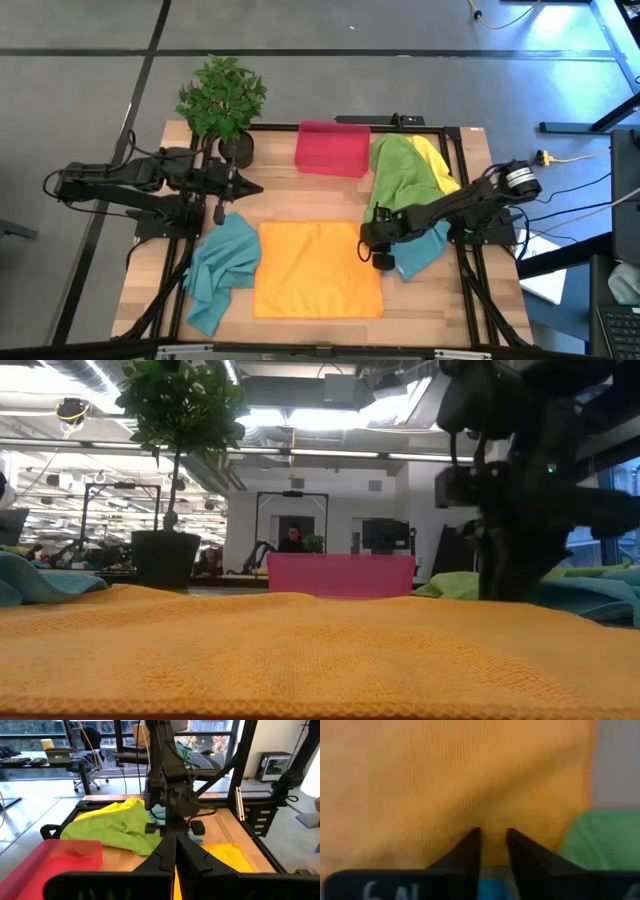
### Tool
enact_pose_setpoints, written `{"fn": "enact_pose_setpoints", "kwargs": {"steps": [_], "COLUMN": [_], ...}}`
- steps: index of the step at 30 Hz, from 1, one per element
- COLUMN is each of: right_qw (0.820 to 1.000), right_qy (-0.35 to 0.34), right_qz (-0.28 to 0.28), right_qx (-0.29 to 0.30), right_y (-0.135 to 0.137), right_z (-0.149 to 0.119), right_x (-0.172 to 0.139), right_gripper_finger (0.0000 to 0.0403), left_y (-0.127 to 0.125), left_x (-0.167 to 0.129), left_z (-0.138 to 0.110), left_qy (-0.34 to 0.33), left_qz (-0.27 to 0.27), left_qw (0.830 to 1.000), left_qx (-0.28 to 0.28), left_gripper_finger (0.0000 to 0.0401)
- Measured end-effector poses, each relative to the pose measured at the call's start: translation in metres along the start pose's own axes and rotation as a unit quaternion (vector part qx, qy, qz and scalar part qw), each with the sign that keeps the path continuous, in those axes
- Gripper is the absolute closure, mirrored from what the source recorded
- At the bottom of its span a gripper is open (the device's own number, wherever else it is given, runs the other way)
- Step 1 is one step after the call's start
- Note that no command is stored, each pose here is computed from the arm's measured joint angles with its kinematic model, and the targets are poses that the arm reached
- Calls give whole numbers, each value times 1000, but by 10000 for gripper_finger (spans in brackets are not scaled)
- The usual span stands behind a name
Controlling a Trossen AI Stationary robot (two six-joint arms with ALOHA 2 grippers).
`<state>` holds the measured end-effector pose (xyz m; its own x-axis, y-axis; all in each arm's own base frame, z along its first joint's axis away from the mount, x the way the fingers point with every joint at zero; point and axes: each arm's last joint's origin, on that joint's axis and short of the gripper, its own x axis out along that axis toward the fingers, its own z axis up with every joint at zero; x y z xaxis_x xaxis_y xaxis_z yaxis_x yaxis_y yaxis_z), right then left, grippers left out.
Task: Roll microfiber towels into tight, uniform cylinder then place into a basket
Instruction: Fold the orange towel
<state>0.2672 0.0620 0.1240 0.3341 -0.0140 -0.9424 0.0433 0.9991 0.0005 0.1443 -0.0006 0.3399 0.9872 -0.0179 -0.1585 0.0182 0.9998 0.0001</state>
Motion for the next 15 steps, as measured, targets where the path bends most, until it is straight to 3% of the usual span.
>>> {"fn": "enact_pose_setpoints", "kwargs": {"steps": [6,10,15], "right_qw": [1000,1000,998], "right_qy": [6,-4,-41], "right_qz": [-4,-11,-44], "right_qx": [-8,-19,-18], "right_y": [1,0,-3], "right_z": [1,3,11], "right_x": [9,-4,-31], "right_gripper_finger": [324,388,397], "left_y": [0,0,0], "left_x": [0,8,23], "left_z": [0,-2,-9], "left_qy": [-2,14,44], "left_qz": [0,1,5], "left_qw": [1000,998,996], "left_qx": [-13,-66,-77], "left_gripper_finger": [401,401,401]}}
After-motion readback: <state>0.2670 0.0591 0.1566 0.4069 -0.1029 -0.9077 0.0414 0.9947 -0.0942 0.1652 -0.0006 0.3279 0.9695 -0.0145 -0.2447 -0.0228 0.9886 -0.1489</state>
